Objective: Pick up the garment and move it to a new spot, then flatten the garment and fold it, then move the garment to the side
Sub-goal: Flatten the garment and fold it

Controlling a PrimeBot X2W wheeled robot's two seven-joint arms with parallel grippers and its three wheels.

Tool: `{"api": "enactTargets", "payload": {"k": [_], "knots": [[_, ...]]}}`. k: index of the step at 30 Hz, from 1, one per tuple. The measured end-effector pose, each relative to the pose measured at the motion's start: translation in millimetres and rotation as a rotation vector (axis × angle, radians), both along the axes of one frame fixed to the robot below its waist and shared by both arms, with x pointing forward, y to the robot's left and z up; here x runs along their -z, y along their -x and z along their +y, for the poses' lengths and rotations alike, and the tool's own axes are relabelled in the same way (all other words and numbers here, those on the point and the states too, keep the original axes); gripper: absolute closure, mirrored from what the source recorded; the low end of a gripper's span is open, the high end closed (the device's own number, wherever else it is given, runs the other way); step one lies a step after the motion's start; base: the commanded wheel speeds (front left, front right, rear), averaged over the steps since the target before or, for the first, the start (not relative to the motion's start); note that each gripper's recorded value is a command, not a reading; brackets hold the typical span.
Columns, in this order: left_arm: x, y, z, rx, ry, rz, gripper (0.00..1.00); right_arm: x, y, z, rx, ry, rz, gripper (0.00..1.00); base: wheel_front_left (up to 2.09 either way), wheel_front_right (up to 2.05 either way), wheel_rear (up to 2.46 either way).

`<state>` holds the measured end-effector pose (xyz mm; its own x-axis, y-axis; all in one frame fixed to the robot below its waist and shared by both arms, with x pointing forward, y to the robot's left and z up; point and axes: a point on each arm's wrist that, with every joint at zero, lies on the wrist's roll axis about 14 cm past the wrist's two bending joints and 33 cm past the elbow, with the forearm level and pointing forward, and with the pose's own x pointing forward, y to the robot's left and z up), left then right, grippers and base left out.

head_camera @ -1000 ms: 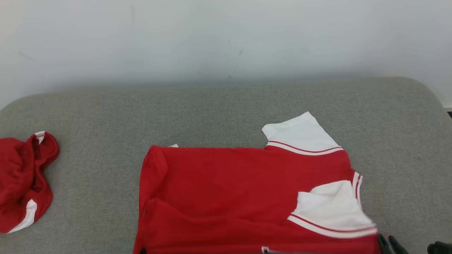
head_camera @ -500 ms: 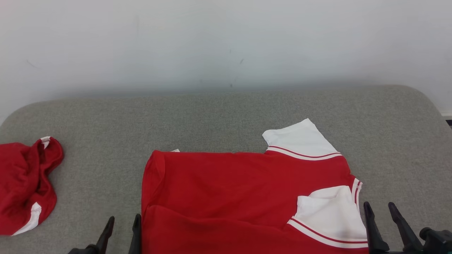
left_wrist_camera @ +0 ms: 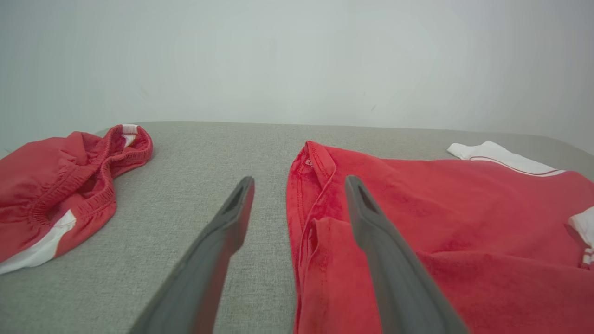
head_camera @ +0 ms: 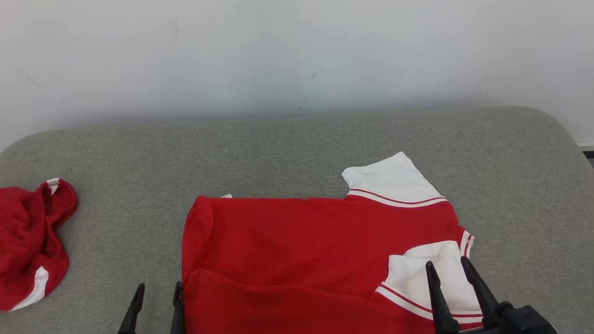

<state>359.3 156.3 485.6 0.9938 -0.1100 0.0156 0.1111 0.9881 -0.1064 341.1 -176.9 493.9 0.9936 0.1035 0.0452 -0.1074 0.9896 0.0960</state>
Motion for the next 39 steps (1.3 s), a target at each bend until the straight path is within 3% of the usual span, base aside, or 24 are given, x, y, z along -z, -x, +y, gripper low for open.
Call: {"api": "enactTargets", "payload": {"k": [11,22,27,39], "knots": [[20.7,-4.3,2.5,0.001,-0.006,0.059,0.00,2.7,-5.4,6.9,-0.005,0.015,0.007,0.00,0.00,0.00,0.00],[7.5,-68.2,-5.1,0.074,0.008,0.028,0.00,-26.8,-49.8,-6.2,0.016,0.049,-0.080,0.00,0.00,0.00,0.00],[10.0,-104.1,-28.7,0.185,0.046,0.132,0.00,-31.1,-69.1,-5.4,0.008,0.060,-0.088,0.00,0.00,0.00,0.00],[28.4,-161.9,-34.8,0.265,0.141,0.402,0.00,-15.1,-84.4,-22.7,0.058,0.064,-0.037,0.00,0.00,0.00,0.00]]}}
